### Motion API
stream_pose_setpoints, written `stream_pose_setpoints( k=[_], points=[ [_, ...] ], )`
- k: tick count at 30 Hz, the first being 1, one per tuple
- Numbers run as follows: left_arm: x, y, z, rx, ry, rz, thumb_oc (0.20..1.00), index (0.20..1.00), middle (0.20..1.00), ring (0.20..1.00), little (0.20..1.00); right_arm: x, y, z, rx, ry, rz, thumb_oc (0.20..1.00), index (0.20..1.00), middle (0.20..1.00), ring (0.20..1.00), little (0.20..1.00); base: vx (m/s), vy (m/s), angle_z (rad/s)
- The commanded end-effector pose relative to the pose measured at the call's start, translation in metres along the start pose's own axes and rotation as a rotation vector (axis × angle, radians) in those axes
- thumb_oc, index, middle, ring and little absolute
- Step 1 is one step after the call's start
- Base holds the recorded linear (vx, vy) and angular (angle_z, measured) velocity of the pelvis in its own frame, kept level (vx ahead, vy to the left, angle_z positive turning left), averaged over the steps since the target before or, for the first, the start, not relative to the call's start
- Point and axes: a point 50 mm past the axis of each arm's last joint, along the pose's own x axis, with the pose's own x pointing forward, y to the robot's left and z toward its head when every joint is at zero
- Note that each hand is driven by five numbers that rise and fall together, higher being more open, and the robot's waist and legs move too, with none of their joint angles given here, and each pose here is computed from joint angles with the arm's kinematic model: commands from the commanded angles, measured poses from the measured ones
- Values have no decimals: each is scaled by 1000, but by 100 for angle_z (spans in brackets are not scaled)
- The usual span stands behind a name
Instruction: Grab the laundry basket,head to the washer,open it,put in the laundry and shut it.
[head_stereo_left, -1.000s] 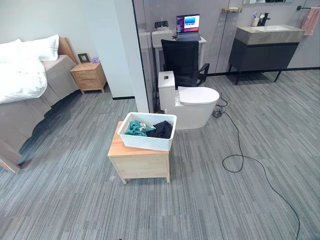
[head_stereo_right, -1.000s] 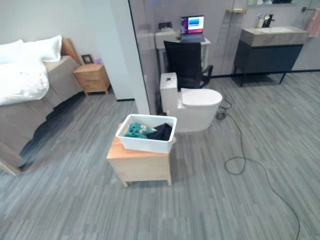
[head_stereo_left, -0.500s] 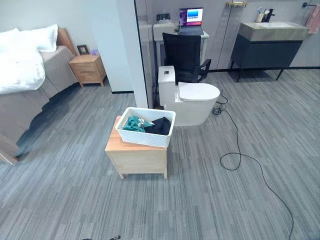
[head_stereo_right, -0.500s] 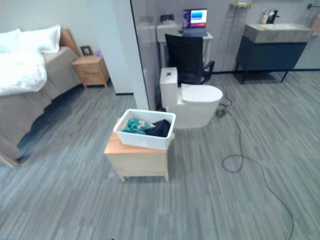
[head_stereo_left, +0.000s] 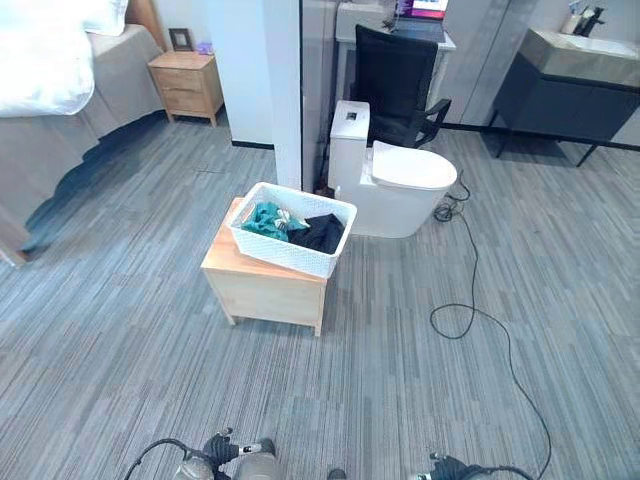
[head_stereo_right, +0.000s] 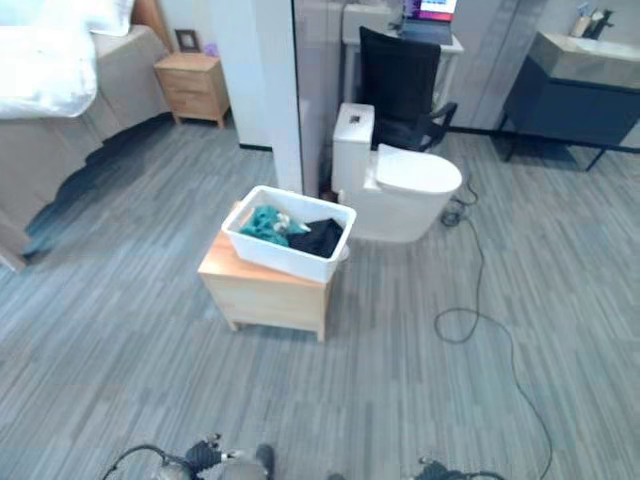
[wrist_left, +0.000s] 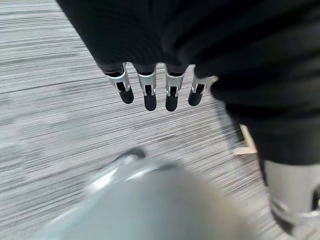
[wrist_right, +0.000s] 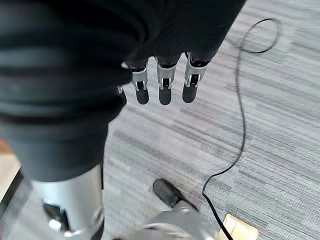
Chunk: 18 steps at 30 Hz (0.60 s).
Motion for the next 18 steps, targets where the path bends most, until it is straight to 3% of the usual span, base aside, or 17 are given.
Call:
stream_pose_setpoints(
  k=[1,10,14,18],
  points=[
    [1,24,16,61,-71,51,1000,1000,1000,1000,1000,1,-6,37,-15,-116,-4,1000,1000,1000,1000,1000,285,267,-15],
    [0,21,27,40,-133,39,1000,1000,1000,1000,1000,0,-11,25,21,-94,-21,1000,1000,1000,1000,1000,416,-6,16],
    [3,6,24,81,-96,-4,1000,1000,1000,1000,1000,-3,-14,-11,82,15,-38,1000,1000,1000,1000,1000,618,-224,66],
    [3,6,33,60,-130,-5,1000,1000,1000,1000,1000,-4,-22,-16,101,32,-71,1000,1000,1000,1000,1000,170,-176,36]
  ],
)
